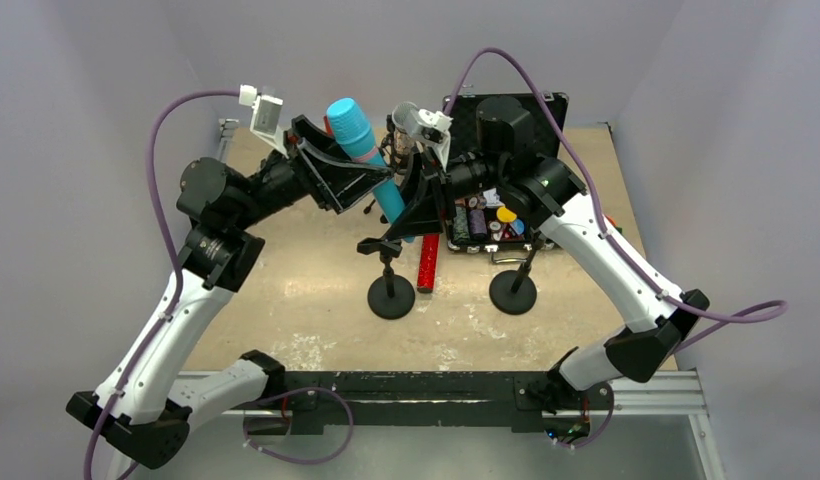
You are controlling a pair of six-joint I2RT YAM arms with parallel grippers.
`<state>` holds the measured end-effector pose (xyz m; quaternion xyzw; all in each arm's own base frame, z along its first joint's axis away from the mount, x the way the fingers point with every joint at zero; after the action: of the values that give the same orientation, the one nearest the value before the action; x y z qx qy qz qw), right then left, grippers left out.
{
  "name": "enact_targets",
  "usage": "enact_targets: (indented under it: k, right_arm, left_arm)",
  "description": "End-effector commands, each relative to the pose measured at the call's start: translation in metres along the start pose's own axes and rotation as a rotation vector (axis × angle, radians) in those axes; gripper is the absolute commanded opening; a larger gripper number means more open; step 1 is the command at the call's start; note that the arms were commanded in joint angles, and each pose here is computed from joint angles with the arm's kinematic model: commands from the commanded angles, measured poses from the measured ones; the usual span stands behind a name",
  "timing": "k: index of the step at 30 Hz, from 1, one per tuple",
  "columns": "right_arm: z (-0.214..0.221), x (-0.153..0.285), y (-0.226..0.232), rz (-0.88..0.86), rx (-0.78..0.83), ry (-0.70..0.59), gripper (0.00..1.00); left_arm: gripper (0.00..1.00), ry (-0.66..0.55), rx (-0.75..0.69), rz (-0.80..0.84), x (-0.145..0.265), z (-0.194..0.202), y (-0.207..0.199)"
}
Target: Attach the microphones to the stand
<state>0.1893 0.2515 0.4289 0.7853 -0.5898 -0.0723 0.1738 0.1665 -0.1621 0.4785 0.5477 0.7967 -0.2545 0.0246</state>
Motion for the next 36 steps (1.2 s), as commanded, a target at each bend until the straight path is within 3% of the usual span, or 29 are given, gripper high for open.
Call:
enact_targets:
  k: [1,3,5,6,9,10,12,18,20,27,36]
  right_arm:
    - [-0.006,-0.001,0.007,-0.031,0.074,-0.011,0.0]
    - [-0.005,-0.002,0.006,-0.027,0.07,-0.009,0.0]
    - [-0.004,-0.001,0.006,-0.022,0.075,-0.008,0.05]
    - [-0.004,-0.001,0.006,-0.018,0.084,-0.006,0.16]
    - [-0.007,0.004,0.008,0.025,0.188,0.01,0.68]
    - [-0.007,0.008,0.009,0.056,0.238,0.026,0.8]
    - [-0.004,0.02,0.01,0.11,0.335,0.076,0.89]
    - [0.026,0.047,-0.009,0.06,0.719,0.177,0.98]
    - [0.034,0.046,-0.021,0.084,0.768,0.198,0.99]
    - [0.045,0.023,-0.06,0.106,0.64,0.21,0.98]
    - [0.068,-0.004,-0.09,0.147,0.509,0.223,0.97]
  left_arm:
    - [0.6,-0.065,-0.061,0.061,0.003,-0.018,-0.016]
    - [0.53,-0.057,-0.066,0.074,0.004,-0.017,-0.018]
    - [0.13,-0.048,-0.078,0.095,0.005,-0.017,-0.019]
    - [0.0,-0.041,-0.086,0.092,0.006,-0.016,-0.019]
    - [0.0,-0.003,-0.145,0.05,0.017,-0.015,-0.022]
    - [0.0,0.024,-0.168,0.031,0.024,-0.014,-0.024]
    - [0.0,0.083,-0.237,-0.007,0.043,-0.014,-0.034]
    - [0.0,0.3,-0.38,-0.141,0.097,-0.005,-0.055]
    - [0.0,0.357,-0.414,-0.165,0.112,0.0,-0.059]
    - [0.0,0.495,-0.558,-0.221,0.14,0.035,-0.039]
    - [0.0,0.504,-0.689,-0.165,0.13,0.063,-0.003]
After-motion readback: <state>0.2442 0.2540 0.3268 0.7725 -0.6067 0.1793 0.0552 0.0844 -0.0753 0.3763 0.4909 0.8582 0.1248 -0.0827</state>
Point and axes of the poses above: each gripper's point midway between its finger pads, its own x axis back along the fingers, its own y axis along the line the jaws close on, z = x × y, the point moved 10 cm from there along x, back along the fingers, and after that the axes turned 4 degrees about -x, right-handed, at the moved point
